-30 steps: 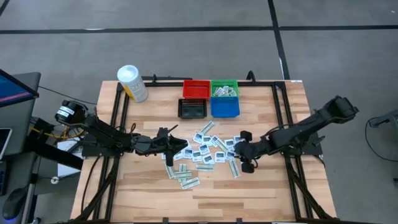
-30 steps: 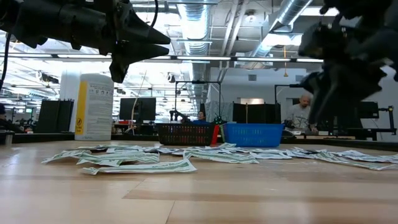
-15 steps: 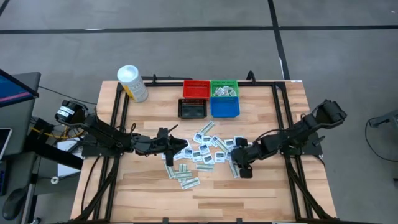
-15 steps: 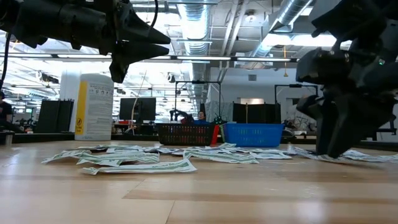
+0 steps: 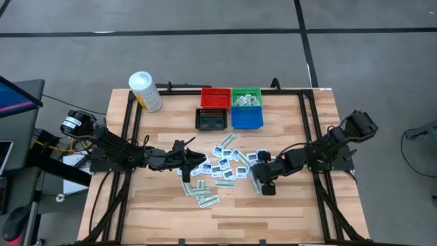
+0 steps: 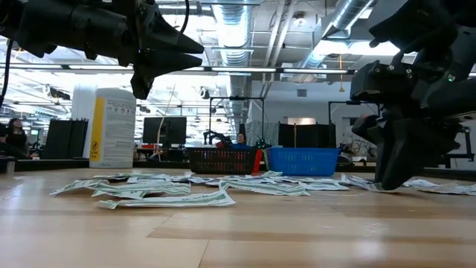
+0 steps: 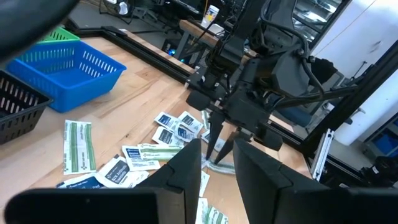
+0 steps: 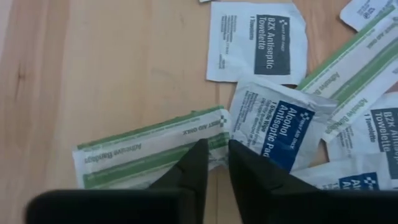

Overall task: Pick & Place First Aid Supplies
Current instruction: Put the bandage into the red basket

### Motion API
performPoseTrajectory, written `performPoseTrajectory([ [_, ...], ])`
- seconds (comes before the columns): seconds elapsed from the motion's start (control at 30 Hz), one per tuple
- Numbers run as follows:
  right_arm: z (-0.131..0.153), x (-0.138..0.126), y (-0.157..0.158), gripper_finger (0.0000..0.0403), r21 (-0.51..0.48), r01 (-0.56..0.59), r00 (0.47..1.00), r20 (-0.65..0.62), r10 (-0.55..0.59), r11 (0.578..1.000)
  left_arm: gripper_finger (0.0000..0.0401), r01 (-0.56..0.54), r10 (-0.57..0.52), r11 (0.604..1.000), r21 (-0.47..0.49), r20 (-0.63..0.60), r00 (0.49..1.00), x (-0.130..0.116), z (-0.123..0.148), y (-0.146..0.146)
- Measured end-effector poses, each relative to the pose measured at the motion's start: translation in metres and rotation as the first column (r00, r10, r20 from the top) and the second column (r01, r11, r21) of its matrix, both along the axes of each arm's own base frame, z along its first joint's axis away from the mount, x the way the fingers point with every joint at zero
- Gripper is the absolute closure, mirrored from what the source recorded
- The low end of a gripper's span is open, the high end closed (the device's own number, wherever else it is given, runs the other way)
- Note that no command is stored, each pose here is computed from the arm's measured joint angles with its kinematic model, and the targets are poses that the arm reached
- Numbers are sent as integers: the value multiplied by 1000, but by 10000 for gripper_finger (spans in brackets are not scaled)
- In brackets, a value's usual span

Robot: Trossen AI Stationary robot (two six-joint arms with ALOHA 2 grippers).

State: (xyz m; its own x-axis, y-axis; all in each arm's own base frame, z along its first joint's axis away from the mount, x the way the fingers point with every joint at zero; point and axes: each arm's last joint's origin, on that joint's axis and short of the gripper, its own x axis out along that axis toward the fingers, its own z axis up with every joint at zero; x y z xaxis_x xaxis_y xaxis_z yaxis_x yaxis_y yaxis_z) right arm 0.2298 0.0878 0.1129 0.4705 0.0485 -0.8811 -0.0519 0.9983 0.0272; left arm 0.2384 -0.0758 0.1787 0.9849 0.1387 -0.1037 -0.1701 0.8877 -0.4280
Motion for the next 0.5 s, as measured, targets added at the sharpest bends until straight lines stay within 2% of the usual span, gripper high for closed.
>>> performPoseTrajectory([
  [0.17, 6, 0, 0, 395, 25, -13, 1000, 8, 13, 1000, 306, 0, 0, 1000, 1, -2, 1000, 0, 0, 0],
  [0.27, 14, -1, 0, 392, 17, -37, 999, 11, 37, 999, 306, 0, 0, 1000, 1, -2, 1000, 0, 0, 0],
  [0.5, 56, 7, -7, 400, -33, -64, 992, 108, 67, 997, 306, 0, 0, 1000, -2, -2, 1000, 0, 0, 0],
])
